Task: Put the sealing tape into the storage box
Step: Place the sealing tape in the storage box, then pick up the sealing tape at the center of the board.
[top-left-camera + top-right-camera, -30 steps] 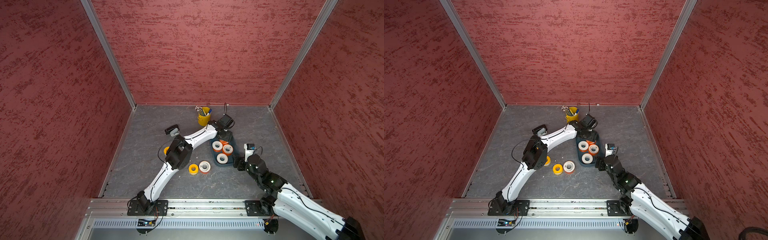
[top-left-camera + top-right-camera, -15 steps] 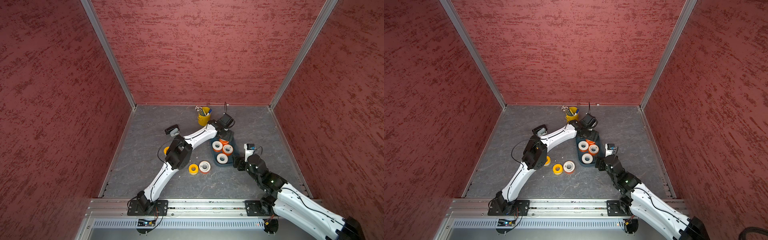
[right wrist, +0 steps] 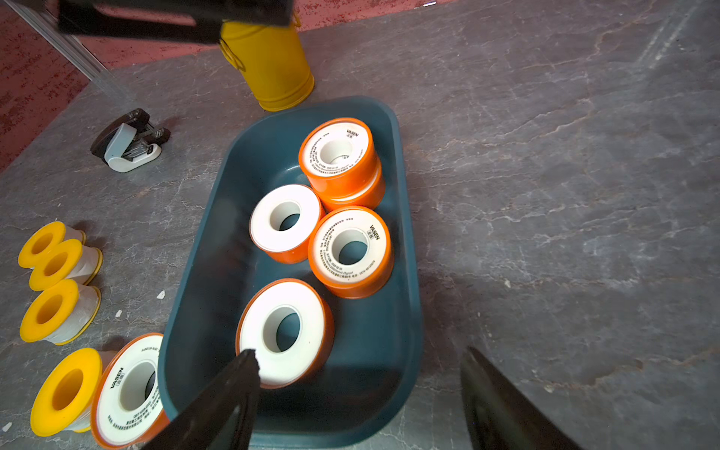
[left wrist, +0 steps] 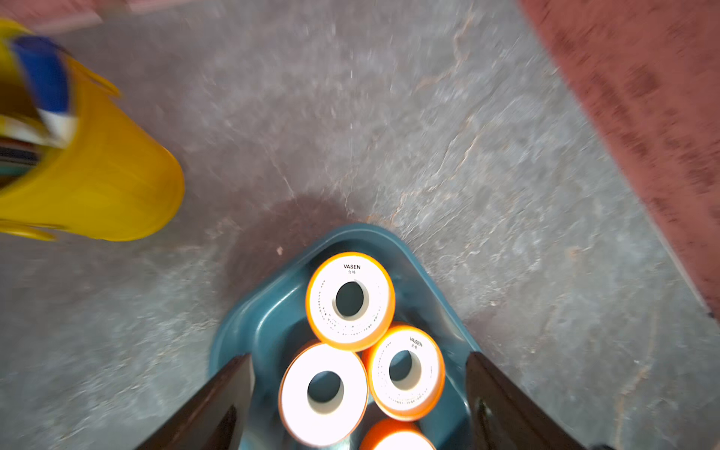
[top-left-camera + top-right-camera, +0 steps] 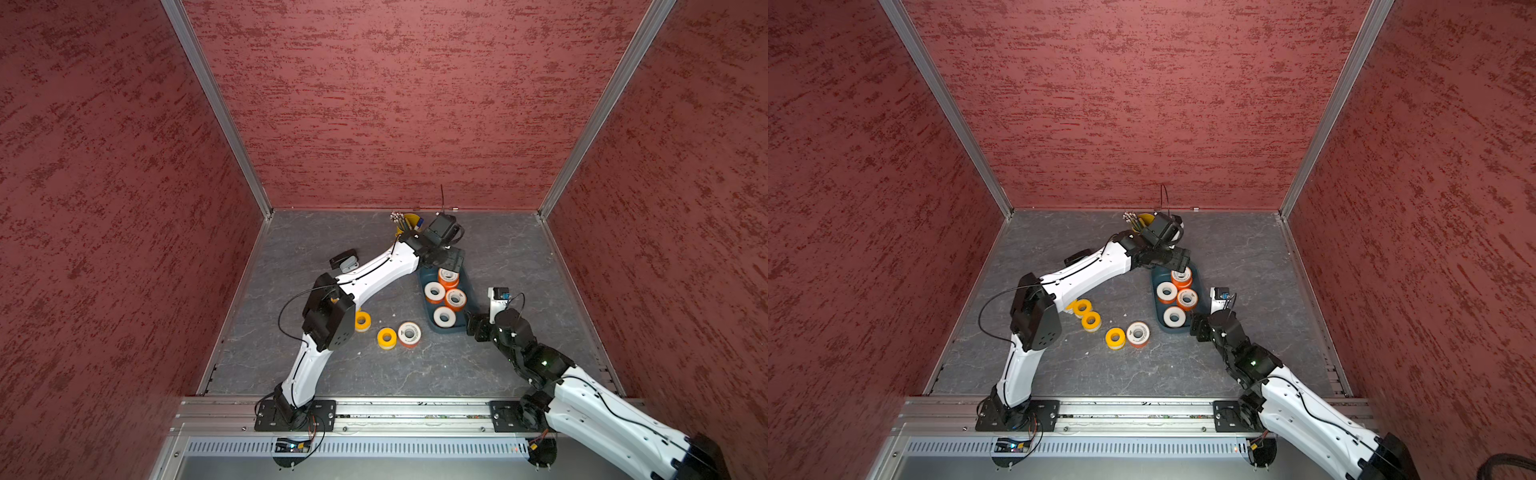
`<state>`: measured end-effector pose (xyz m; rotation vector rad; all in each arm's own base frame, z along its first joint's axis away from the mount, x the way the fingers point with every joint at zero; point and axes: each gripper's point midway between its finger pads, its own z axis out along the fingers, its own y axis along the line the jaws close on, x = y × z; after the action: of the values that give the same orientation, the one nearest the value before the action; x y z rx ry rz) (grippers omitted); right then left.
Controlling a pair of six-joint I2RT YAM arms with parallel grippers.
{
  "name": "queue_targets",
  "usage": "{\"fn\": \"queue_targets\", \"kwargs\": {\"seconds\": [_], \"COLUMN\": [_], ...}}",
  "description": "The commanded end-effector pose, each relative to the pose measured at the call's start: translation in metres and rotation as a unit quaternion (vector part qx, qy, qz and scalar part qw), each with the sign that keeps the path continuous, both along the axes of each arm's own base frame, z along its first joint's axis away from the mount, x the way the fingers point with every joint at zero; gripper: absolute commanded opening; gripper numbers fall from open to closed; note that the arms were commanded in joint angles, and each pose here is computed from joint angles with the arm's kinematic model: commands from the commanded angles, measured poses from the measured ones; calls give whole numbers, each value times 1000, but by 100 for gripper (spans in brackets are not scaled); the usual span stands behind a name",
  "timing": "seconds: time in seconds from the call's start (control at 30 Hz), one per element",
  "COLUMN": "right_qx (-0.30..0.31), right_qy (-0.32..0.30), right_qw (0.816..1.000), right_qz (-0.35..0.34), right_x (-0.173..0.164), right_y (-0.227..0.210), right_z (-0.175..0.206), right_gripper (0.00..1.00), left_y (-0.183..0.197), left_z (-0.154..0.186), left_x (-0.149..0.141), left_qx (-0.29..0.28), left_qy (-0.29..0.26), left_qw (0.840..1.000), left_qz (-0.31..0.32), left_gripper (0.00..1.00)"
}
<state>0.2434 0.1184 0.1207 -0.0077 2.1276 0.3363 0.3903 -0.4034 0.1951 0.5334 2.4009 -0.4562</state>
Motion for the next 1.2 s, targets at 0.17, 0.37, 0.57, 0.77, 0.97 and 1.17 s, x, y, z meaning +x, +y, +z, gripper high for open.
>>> {"fn": "queue_targets", "kwargs": {"seconds": [0.17,0.37,0.57,0.77,0.97,1.17], "right_qx": [11,12,10,11,8,7], "right_qy": [-15,-16,-14,-17,-13,-9], "right_qw": [1000,1000,1000,1000,1000,1000], "right_qz": [-2,-2,-4,-7,-3,1], "right_x": [4,5,5,5,5,5], "right_y": [2,2,2,1,3,4], "right_z": [10,11,10,11,9,8], "right_gripper": [83,83,83,83,83,83], "left_y": [57,110,171,233,274,299], "left_z": [51,73,83,78,65,46], "left_x": [-28,-62,-101,-140,-169,-186], "left_qx": [-7,-3,2,11,9,17], "left_qy": [-44,-63,-76,-86,-90,-83], "left_qw": [999,996,992,986,981,978], "left_qz": [31,63,102,142,171,190], "left_gripper": [88,89,90,90,90,90]}}
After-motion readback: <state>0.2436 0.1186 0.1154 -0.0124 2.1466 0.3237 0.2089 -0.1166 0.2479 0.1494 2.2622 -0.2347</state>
